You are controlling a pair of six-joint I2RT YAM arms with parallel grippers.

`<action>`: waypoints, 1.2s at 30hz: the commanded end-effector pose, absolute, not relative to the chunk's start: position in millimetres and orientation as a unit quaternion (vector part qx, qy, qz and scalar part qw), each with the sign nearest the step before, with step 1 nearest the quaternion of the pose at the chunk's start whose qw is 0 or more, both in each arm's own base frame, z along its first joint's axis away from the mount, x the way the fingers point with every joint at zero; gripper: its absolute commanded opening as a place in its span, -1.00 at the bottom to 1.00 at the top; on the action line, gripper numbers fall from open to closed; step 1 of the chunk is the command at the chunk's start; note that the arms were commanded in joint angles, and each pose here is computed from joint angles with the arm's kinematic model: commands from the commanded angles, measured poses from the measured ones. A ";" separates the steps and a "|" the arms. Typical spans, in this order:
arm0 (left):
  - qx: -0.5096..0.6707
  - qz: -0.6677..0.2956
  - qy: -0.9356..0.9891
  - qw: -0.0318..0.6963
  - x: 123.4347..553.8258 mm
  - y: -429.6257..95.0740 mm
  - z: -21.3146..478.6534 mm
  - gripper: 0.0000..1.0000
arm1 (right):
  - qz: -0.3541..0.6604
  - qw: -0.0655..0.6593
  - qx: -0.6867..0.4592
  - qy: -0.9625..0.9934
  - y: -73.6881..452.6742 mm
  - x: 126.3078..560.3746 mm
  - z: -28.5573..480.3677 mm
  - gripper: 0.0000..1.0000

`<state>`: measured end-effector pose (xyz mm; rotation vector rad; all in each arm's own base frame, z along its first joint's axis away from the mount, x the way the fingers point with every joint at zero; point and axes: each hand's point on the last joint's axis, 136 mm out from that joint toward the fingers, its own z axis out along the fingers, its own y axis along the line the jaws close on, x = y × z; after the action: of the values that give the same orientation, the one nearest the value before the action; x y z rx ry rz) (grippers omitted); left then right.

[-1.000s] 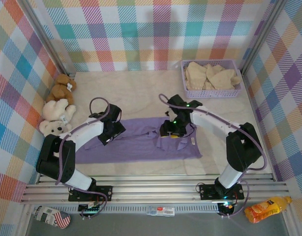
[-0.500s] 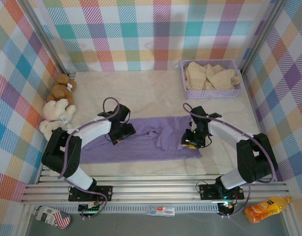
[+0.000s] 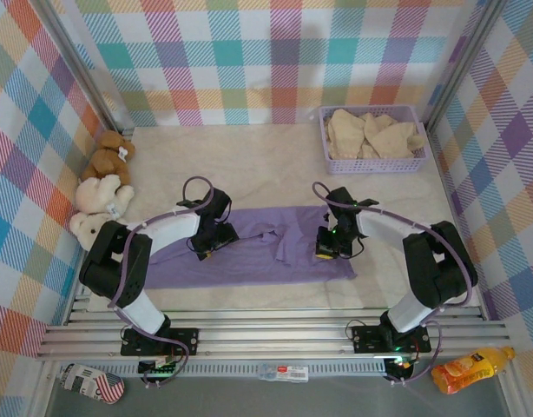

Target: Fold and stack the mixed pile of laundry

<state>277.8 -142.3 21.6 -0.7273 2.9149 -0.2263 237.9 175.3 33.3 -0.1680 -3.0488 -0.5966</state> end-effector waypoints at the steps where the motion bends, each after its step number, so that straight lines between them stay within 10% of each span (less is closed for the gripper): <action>1: -0.248 -0.052 0.966 0.060 277.6 -137.9 4.8 0.60 | -0.190 -0.007 -0.058 -0.980 173.8 242.2 54.4 -1.00; 17: -0.243 -0.030 0.969 0.045 278.2 -135.6 -10.7 0.61 | -0.133 0.077 -0.103 -0.983 137.7 172.8 68.5 -1.00; 20: -0.238 -0.026 0.970 0.045 279.4 -135.5 -7.4 0.67 | -0.107 0.086 -0.106 -0.985 132.1 174.8 56.4 -0.46; 26: -0.196 -0.051 0.978 0.059 293.3 -153.6 30.3 0.75 | -0.086 0.007 -0.086 -0.993 127.2 210.4 81.1 -0.07; 36: 0.004 -0.173 0.984 0.051 268.6 -278.0 79.4 0.29 | -0.131 0.007 -0.098 -0.986 149.0 235.4 41.9 -0.32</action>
<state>292.4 -242.3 74.8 -0.2157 2.9425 -0.4472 234.9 142.9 65.0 -0.2695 -3.1384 -0.3662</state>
